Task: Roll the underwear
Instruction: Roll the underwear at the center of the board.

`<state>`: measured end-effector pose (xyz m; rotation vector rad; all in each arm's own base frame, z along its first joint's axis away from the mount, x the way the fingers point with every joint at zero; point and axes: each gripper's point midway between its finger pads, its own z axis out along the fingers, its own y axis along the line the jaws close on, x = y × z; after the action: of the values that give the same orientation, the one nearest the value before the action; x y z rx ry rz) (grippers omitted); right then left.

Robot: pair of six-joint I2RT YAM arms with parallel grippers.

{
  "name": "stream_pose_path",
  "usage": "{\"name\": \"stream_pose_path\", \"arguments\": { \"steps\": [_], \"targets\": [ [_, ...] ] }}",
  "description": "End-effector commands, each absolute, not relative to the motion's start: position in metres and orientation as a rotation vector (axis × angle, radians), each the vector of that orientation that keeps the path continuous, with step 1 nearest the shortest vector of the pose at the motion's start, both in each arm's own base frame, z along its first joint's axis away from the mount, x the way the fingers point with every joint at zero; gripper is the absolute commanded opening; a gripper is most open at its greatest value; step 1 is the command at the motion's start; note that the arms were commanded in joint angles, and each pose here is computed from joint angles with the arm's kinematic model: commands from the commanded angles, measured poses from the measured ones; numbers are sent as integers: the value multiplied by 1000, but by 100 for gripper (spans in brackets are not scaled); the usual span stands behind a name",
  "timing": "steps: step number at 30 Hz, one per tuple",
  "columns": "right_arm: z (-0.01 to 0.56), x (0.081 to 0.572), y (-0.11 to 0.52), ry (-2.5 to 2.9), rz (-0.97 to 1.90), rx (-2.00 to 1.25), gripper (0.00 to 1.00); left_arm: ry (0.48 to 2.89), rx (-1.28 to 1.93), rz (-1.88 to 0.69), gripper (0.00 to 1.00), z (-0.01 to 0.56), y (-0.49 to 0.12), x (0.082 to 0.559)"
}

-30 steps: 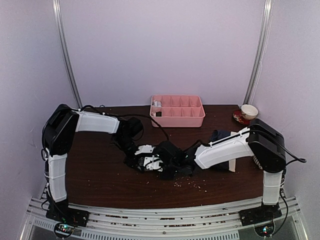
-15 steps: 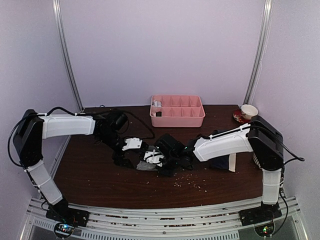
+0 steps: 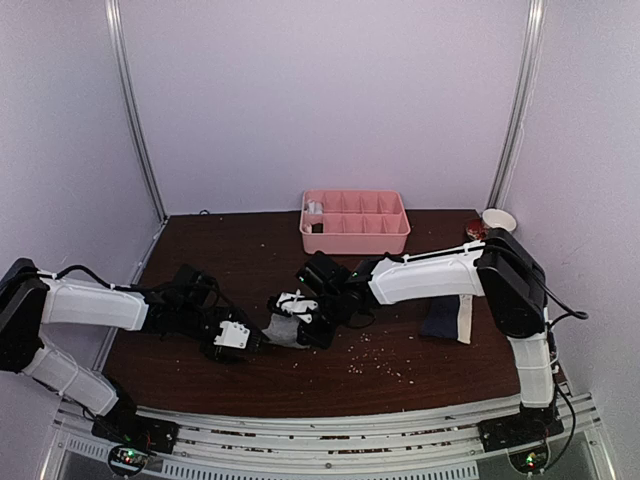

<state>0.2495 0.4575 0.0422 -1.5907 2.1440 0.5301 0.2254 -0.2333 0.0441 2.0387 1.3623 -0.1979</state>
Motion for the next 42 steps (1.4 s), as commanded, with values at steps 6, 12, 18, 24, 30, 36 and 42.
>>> {"name": "stream_pose_path", "arguments": {
  "steps": [6, 12, 18, 24, 30, 36, 42],
  "targets": [
    [10, 240, 451, 2473, 720, -1491, 8, 1008, 1966, -11, 74, 72, -269, 220],
    [16, 248, 455, 2498, 782, -1432, 8, 994, 1954, 100, 66, 64, -279, 223],
    [13, 250, 452, 2514, 759, -1436, 7, 1030, 1910, 188, 64, 59, -282, 243],
    [9, 250, 450, 2521, 756, -1447, 6, 1065, 1929, 224, 63, 47, -284, 253],
    [7, 250, 449, 2524, 756, -1452, 6, 1085, 1953, 254, 54, 36, -282, 257],
    [8, 252, 447, 2519, 764, -1462, 6, 1137, 2001, 304, 39, 17, -275, 263],
    [7, 252, 446, 2523, 769, -1475, 5, 1179, 2016, 354, 35, 4, -272, 272]
  ]
}}
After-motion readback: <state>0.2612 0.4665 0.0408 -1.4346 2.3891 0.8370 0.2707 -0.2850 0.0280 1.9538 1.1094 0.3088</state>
